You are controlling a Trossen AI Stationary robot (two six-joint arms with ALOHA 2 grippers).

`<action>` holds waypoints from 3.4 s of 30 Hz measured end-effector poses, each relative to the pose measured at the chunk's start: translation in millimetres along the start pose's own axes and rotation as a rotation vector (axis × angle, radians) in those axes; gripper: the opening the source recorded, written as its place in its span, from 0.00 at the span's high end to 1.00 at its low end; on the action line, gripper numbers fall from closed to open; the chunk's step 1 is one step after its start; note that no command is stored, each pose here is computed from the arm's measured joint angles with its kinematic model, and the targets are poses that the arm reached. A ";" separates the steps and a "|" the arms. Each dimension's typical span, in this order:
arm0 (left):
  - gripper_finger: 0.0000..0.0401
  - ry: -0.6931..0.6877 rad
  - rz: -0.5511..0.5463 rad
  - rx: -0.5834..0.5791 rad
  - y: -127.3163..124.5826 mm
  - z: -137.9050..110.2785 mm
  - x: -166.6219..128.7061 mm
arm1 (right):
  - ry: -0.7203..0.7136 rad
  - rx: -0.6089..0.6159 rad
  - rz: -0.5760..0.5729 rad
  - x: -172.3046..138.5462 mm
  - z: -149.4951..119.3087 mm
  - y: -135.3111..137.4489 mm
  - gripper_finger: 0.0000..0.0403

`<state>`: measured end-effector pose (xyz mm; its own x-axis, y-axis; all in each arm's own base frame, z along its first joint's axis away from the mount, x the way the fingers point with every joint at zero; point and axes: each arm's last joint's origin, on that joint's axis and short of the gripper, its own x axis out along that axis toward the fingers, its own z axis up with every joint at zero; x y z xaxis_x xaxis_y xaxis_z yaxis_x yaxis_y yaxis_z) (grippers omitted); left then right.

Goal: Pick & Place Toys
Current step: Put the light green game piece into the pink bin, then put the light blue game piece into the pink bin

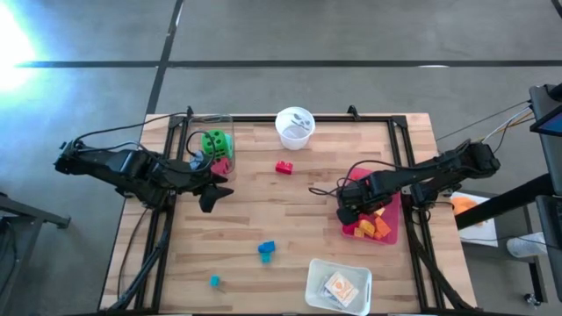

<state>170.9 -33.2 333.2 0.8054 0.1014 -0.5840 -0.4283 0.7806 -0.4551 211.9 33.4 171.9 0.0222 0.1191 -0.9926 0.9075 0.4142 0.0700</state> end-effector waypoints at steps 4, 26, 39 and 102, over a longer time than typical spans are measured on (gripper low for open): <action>0.34 0.000 0.000 -0.001 0.0 0.0 0.0 | -0.001 0.000 0.004 -1.0 -0.3 -0.5 0.23; 0.34 0.207 -0.093 0.012 -1.2 -9.4 3.5 | 0.007 0.000 -0.058 -35.3 -2.2 6.4 0.15; 0.34 0.602 -0.165 0.352 -31.1 -82.2 29.3 | -0.115 -0.026 0.043 -70.0 1.4 26.4 0.15; 0.39 0.764 0.046 0.673 -89.9 -256.4 98.0 | -0.411 -0.144 0.190 -92.9 -55.2 58.2 0.15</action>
<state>183.3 -251.6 144.5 0.2160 -0.0965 -0.9716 0.0565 0.9947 -0.0862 239.5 96.3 273.6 0.3727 -0.1506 -0.9157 0.8045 0.5442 0.2380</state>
